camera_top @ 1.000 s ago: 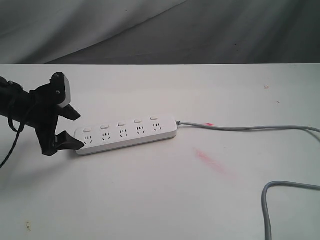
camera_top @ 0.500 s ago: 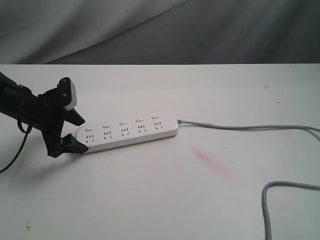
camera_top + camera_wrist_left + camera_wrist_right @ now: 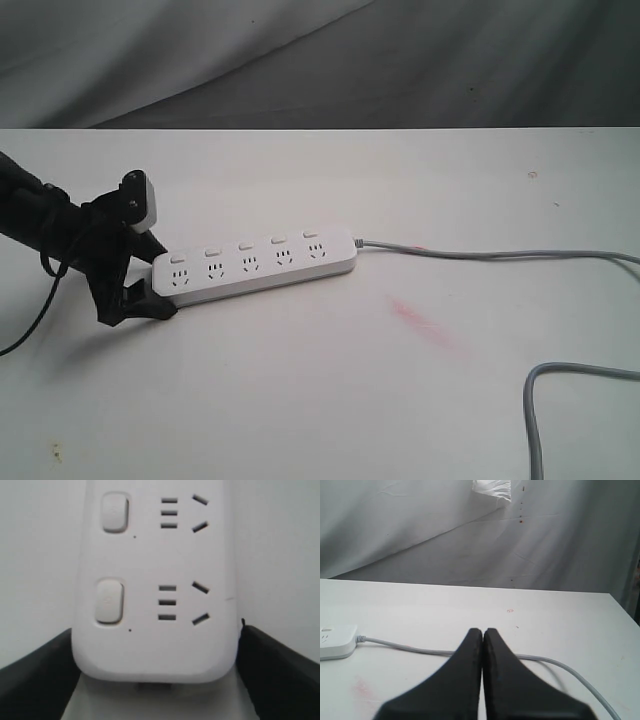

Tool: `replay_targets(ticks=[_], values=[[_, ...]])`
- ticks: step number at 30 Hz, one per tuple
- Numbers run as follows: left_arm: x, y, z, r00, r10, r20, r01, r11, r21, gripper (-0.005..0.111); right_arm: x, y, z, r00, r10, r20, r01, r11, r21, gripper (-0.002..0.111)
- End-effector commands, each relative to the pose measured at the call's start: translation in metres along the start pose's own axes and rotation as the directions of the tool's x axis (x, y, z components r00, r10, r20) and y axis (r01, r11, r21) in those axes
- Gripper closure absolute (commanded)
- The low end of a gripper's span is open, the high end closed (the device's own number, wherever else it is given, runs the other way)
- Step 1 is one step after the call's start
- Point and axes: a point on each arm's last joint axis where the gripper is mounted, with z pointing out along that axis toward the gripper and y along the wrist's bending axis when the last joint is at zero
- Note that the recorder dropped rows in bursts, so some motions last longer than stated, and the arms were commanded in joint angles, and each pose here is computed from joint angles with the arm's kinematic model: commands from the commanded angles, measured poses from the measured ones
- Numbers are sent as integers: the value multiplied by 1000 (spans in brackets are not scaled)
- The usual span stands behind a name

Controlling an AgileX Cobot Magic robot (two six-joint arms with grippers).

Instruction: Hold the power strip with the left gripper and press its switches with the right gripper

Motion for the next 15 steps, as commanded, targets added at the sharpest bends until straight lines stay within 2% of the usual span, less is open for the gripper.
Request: replay_targets(ticks=[1,6,13,15], values=[[1,-1,1,998,58,1,-58,998,16,28,0,-1,0,1000,-10,9,10,1000,9,108],[-3,-2,4,995,97,-5,-97,995,13,33,0,-1,0,1000,-10,9,10,1000,9,108],[-9,-5,16,992,122,-23,-122,992,15,56,0,-1,0,1000,-12,9,12,1000,9,108],[-10,-7,17,991,134,-27,-134,991,21,60,0,-1,0,1000,-12,9,12,1000,9,108]])
